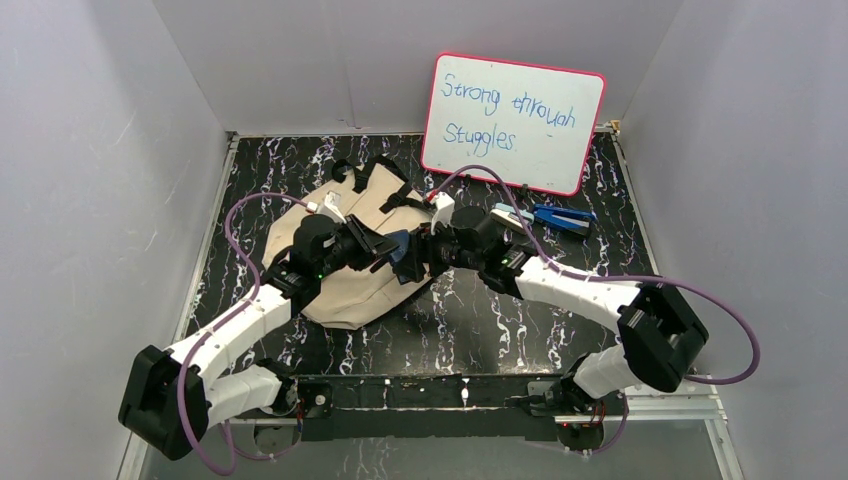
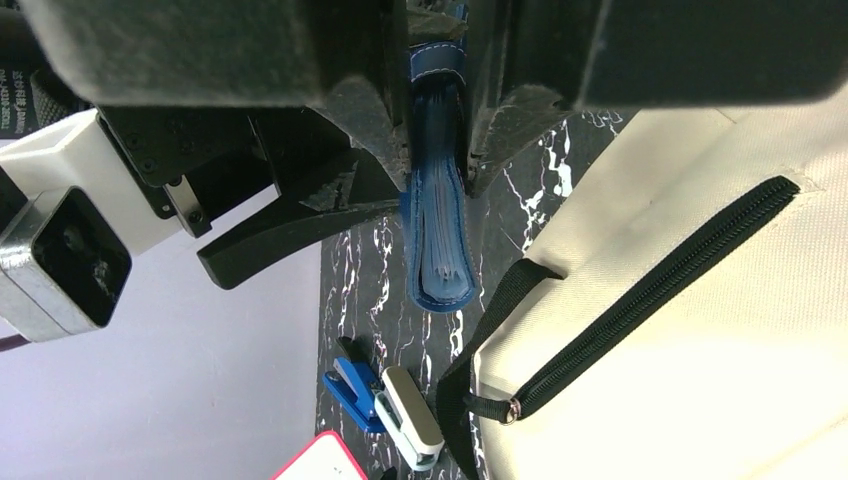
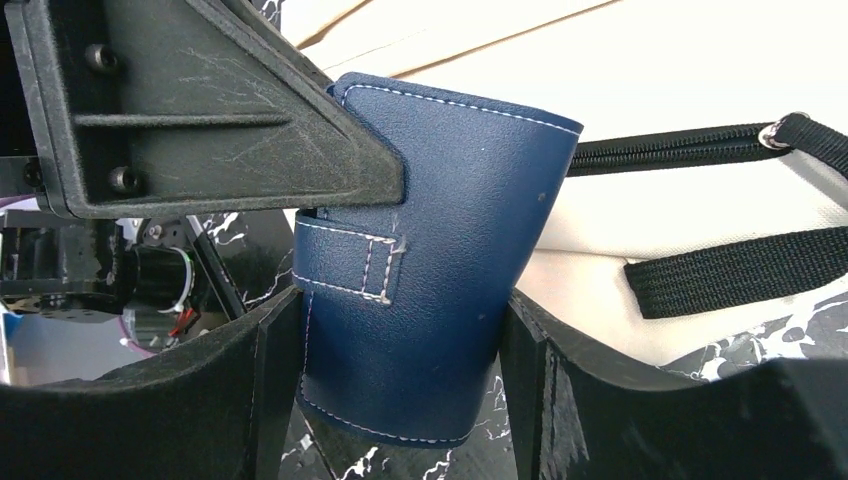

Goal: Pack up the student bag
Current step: Place the personal item in the student bag.

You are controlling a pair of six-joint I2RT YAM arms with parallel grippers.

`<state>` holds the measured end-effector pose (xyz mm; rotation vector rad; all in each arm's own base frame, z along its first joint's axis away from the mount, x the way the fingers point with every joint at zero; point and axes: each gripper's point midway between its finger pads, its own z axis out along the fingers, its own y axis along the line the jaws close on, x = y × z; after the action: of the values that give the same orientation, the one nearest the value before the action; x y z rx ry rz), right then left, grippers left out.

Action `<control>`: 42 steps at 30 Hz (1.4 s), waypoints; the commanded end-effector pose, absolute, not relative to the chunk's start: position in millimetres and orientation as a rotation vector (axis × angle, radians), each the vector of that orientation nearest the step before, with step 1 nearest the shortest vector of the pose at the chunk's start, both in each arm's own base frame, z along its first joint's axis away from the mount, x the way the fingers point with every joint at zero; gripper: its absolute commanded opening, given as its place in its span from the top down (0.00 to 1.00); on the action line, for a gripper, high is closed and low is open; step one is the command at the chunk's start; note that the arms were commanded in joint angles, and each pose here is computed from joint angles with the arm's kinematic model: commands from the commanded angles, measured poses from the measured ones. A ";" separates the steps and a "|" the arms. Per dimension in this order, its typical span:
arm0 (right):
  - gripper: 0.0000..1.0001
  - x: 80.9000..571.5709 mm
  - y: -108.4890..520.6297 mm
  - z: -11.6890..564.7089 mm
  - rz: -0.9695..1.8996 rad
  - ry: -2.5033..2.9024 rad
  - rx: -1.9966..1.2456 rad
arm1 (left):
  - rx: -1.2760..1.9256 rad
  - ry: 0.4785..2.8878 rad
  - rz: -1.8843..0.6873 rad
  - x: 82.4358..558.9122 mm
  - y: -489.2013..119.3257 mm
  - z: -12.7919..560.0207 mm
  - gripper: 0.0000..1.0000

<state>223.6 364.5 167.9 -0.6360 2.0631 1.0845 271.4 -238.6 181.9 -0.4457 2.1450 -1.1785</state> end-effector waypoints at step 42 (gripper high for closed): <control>0.18 124.3 309.1 395.0 1.468 1.144 -0.740 | 0.679 1.202 -1.552 160.1 -265.2 417.9 1.00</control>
<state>146.2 307.0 358.3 -0.6353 1.3293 1.3910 182.7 -266.2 387.7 0.5314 1.3523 -1.5357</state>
